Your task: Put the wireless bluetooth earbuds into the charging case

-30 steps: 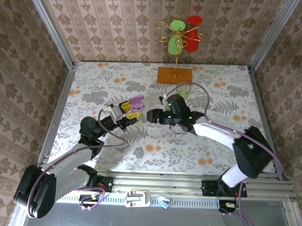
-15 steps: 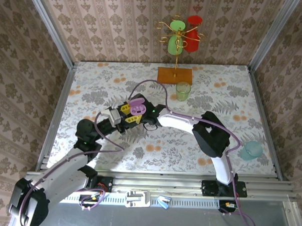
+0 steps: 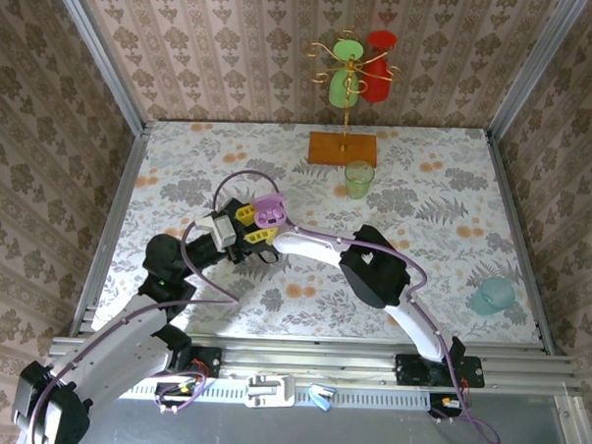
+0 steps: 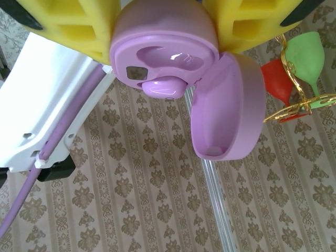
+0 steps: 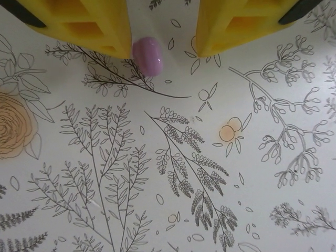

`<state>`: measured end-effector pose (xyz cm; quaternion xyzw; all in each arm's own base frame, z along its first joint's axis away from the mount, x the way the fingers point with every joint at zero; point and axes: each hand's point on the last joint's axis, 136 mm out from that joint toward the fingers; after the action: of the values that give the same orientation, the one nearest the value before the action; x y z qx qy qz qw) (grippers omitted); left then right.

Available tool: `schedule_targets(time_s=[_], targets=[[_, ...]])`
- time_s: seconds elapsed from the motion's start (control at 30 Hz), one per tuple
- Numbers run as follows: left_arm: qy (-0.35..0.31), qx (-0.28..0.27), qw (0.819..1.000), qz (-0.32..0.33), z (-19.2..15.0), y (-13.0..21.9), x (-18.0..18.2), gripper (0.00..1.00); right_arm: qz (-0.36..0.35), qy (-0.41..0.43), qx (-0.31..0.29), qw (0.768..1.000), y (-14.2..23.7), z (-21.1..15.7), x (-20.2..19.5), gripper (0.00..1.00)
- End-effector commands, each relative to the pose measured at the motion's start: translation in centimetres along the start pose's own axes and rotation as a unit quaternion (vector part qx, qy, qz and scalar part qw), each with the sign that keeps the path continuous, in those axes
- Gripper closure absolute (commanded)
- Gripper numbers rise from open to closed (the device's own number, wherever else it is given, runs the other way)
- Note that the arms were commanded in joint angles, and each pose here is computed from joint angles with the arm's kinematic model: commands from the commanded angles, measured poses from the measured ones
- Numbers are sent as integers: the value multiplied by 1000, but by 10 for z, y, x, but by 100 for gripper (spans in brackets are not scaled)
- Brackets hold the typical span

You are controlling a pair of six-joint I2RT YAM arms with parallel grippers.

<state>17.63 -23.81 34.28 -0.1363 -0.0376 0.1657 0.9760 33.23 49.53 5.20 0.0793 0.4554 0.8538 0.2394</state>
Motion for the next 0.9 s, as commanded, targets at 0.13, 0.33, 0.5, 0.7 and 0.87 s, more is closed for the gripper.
schedule_targets(time_s=[0.13,0.33,0.5,0.7,0.87], targets=[[-21,-13,1000,0,13,-1,-3,86,-41,29,54,997,-11,-16,-13,66],[-20,-11,1000,5,11,-1,-1,86,-37,34,68,996,-18,-19,-11,67],[-19,-7,1000,9,8,-2,1,86,-36,34,73,996,-23,-21,-11,69],[-17,-3,1000,15,6,-3,4,86,-37,34,78,996,-28,-23,-10,74],[-16,0,1000,18,4,-4,6,86,-36,24,74,996,-24,-21,-11,82]])
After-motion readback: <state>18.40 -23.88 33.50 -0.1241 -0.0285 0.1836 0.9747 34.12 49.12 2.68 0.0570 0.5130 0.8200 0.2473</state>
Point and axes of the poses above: each hand's point on the last joint's axis, 136 mm out from that joint toward the fingers, its own y axis back along the fingers, its own x axis along the line the jaws close on, z = x × y, and after that the axes turned 12 degrees about y, right-handed
